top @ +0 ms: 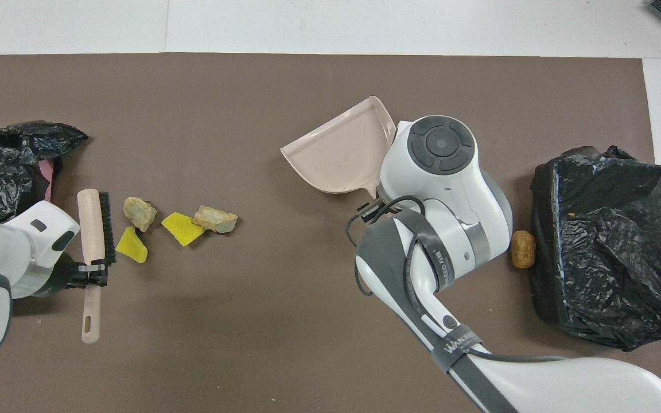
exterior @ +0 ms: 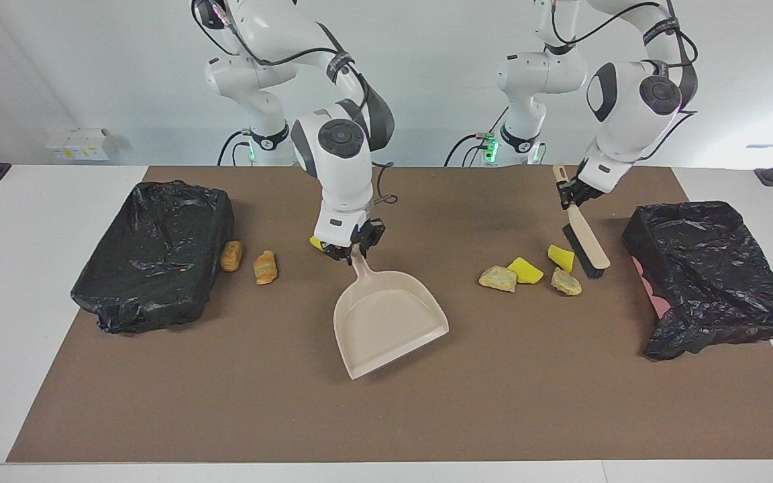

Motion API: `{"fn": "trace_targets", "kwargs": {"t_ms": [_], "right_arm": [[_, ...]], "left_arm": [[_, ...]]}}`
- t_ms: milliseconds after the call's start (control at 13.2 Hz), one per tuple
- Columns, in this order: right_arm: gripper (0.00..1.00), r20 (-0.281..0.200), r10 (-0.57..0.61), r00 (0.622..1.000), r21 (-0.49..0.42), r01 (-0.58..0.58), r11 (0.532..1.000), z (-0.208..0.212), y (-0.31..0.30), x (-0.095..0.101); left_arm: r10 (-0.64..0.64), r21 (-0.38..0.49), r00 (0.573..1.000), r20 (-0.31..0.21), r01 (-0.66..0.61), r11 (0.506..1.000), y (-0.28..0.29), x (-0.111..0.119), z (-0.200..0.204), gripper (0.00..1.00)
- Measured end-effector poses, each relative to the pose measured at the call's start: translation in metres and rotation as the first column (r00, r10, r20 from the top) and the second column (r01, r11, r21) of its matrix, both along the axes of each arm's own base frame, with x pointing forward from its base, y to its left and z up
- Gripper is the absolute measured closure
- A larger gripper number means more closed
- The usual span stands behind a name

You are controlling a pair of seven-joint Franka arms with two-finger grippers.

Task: Sweep and dump trash in bin
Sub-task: 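Carry the brush with the left gripper behind the debris near the left bag, then sweep the debris into the dustpan with the left gripper's brush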

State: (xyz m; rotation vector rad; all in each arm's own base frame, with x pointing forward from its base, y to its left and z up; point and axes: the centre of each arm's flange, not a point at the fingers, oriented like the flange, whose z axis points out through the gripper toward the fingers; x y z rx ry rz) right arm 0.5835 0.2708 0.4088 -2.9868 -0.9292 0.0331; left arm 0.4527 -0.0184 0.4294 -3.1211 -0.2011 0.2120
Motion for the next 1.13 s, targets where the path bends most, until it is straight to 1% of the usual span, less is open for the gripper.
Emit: {"fn": "trace_targets", "kwargs": {"t_ms": [76,151,227,303,454,530,681,756,832,983,1135], "right_arm": [[0.67,-0.003,0.110,0.994,0.002,-0.110,0.994,-0.002,-0.009,0.003],[0.67,-0.006,0.229,0.973,0.004,-0.229,0.973,-0.004,-0.017,0.007],[0.67,-0.011,0.359,0.933,0.008,-0.359,0.933,-0.009,-0.027,0.010],[0.67,-0.011,0.473,0.881,0.010,-0.473,0.881,-0.016,-0.034,0.014],[0.67,0.001,0.676,0.737,-0.017,-0.676,0.737,-0.035,-0.042,0.024],[0.67,-0.011,0.748,0.664,-0.050,-0.747,0.663,-0.045,-0.044,0.028],[0.67,-0.048,0.843,0.536,-0.088,-0.843,0.531,-0.053,-0.047,0.032],[0.67,-0.053,0.862,0.504,-0.089,-0.862,0.499,-0.052,-0.050,0.033],[0.67,-0.056,0.871,0.488,-0.087,-0.871,0.483,-0.053,-0.052,0.034],[0.67,-0.062,0.878,0.474,-0.083,-0.879,0.469,-0.058,-0.049,0.033],[0.67,-0.068,0.881,0.468,-0.082,-0.883,0.462,-0.062,-0.046,0.032]], "left_arm": [[0.010,0.006,1.000,0.005,-0.010,1.000,0.006,0.000,-0.007,0.74],[0.018,0.008,1.000,0.008,-0.018,1.000,0.010,0.000,-0.017,0.74],[0.026,0.009,1.000,0.009,-0.026,1.000,0.012,-0.002,-0.030,0.74],[0.032,0.010,0.999,0.009,-0.032,0.999,0.012,-0.004,-0.044,0.74],[0.044,0.013,0.999,0.001,-0.044,0.999,0.010,-0.004,-0.065,0.74],[0.050,0.016,0.999,0.002,-0.050,0.999,0.006,-0.002,-0.072,0.74],[0.037,0.020,0.999,0.013,-0.037,0.999,-0.017,0.003,-0.080,0.74],[0.025,0.022,1.000,0.016,-0.026,0.999,-0.032,0.005,-0.082,0.74],[0.016,0.023,1.000,0.018,-0.016,1.000,-0.045,0.009,-0.082,0.74],[-0.007,0.024,1.000,0.023,0.007,1.000,-0.066,0.016,-0.083,0.74],[-0.036,0.023,0.999,0.025,0.035,0.999,-0.083,0.022,-0.084,0.74]]}}
